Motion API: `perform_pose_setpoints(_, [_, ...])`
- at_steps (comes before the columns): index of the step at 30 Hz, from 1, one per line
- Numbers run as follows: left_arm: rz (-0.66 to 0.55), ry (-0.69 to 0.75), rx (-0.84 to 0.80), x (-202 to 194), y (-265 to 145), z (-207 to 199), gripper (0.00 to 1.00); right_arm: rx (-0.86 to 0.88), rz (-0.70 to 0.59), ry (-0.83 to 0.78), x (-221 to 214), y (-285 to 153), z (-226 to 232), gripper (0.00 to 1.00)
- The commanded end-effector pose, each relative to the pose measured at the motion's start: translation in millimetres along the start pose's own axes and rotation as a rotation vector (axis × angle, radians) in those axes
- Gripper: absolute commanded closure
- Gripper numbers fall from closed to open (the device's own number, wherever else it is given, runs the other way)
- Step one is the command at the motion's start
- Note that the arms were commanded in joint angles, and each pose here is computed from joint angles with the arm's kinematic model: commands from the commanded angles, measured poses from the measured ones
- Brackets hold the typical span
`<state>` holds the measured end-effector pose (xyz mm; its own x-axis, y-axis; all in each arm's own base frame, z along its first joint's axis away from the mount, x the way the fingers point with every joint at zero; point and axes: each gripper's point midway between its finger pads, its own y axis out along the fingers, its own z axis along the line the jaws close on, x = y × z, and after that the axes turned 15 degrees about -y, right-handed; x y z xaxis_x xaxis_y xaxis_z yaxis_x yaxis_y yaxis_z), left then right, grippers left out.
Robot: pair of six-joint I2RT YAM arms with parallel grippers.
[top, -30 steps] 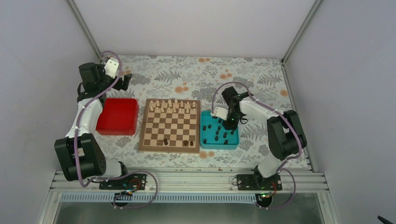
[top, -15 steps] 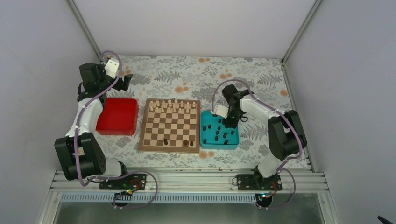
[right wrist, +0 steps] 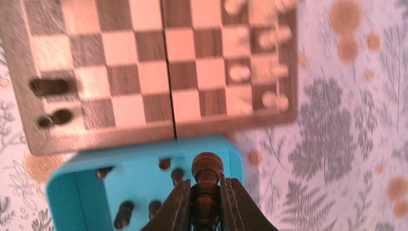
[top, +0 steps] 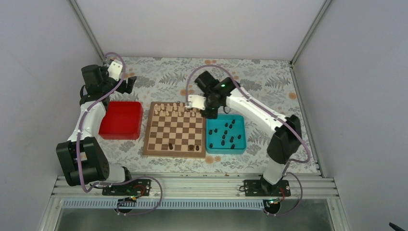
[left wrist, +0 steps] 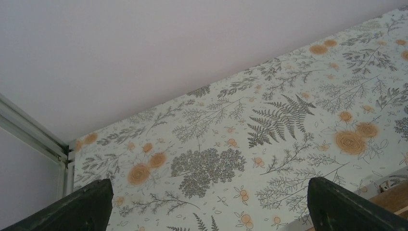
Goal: Set up the chess pieces on the board
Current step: Pick up the chess piece from the storage box, then place the chess piece on the chessboard.
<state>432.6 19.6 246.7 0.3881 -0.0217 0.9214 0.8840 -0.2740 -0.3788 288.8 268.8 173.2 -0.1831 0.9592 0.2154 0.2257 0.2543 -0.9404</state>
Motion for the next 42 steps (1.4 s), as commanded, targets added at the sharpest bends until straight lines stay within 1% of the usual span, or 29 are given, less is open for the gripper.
perform_pose_setpoints(1, [-0.036, 0.022, 0.003, 13.8, -8.7, -1.7, 0.0, 0.087, 0.0, -0.084, 41.3, 15.9, 18.7, 0.95])
perform_pose_setpoints(6, [-0.035, 0.023, 0.003, 13.4, -9.2, -2.0, 0.0, 0.148, -0.009, -0.203, 84.8, 39.2, 42.9, 0.95])
perform_pose_setpoints(12, [-0.034, 0.027, 0.004, 12.5, -8.9, -1.8, 0.0, 0.237, 0.015, -0.29, 109.1, 65.9, 78.0, 0.95])
perform_pose_setpoints(17, [-0.03, 0.031, 0.008, 8.9, -7.6, -0.9, 0.0, 0.288, 0.019, -0.307, 111.2, 80.4, 100.9, 0.94])
perform_pose_setpoints(22, [-0.031, 0.029, 0.005, 9.2, -6.8, -0.9, 0.0, 0.325, 0.009, -0.304, 108.2, 85.4, 117.8, 0.95])
perform_pose_setpoints(27, [-0.026, 0.021, 0.001, 6.9, -6.0, -1.4, 0.0, 0.357, 0.026, -0.311, 99.4, 93.1, 133.1, 0.95])
perform_pose_setpoints(34, [-0.026, 0.024, 0.01, 5.7, -8.3, -1.2, 0.0, 0.351, 0.003, -0.314, 100.8, 93.5, 136.2, 0.95])
perform_pose_setpoints(42, [-0.03, 0.028, 0.013, 7.8, -9.0, -0.9, 0.0, 0.35, 0.005, -0.318, 104.2, 97.2, 135.4, 0.95])
